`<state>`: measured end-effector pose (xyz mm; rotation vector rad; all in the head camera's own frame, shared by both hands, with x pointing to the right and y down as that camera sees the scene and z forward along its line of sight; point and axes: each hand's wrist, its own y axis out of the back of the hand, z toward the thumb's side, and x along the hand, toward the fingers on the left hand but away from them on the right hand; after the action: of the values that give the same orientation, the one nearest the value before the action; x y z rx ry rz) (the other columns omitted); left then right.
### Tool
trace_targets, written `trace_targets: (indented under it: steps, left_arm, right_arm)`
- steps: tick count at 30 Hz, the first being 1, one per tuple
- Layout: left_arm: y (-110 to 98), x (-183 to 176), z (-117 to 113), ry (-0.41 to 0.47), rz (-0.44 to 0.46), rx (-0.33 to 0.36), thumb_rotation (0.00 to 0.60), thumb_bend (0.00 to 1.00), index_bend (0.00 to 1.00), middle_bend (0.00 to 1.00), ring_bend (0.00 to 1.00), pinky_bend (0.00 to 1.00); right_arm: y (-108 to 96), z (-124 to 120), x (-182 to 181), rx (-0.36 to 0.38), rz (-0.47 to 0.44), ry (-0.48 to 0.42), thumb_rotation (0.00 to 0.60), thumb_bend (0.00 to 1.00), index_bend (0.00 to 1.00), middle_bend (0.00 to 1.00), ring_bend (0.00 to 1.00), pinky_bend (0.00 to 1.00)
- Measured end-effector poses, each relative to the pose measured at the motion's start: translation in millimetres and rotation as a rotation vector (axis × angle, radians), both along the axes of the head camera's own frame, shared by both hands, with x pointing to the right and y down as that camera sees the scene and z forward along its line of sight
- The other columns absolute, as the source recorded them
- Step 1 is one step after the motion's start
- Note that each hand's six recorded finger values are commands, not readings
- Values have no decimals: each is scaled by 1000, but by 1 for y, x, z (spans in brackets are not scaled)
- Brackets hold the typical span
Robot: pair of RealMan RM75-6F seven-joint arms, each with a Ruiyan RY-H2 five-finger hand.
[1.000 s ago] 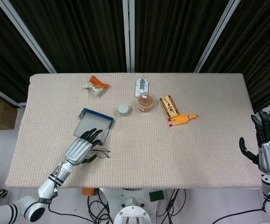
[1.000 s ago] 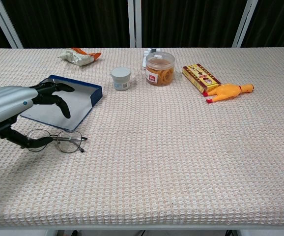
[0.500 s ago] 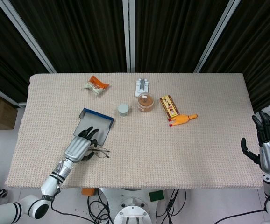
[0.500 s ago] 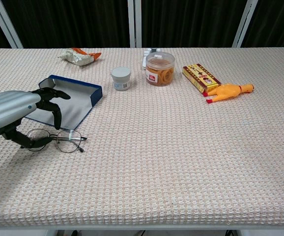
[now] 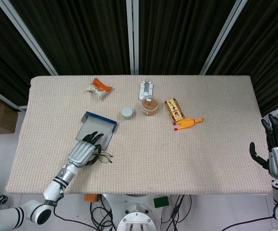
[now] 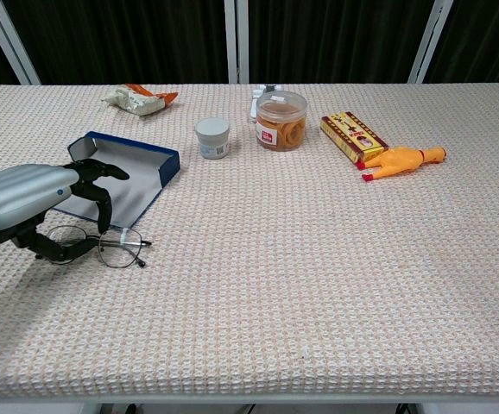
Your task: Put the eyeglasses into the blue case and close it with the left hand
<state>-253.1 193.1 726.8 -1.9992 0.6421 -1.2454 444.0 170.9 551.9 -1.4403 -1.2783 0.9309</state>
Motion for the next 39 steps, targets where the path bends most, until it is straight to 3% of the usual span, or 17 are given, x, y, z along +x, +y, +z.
trace_targets:
  steps: [18,28,34,39]
  left_arm:
    - [-1,-2,0,-5,-1,4,600,440,595,116,0,160]
    - [-10,-9,-10,1,-22,58,600,457,636,127,0,160]
    - [-31,-18,-24,-9,-37,148,600,467,645,112,0,160]
    - [-63,-15,-34,-30,4,227,600,469,649,47,0,160]
  right_arm:
    - [1,2,1,-6,-1,-3,600,515,0,0,0,0]
    - [0,0,0,0,-3,-5,600,515,0,0,0,0]
    - [-1,-1,-1,4,-7,0,600,515,0,0,0,0]
    - [-2,-1,-1,6,-2,1,600,515,0,0,0,0]
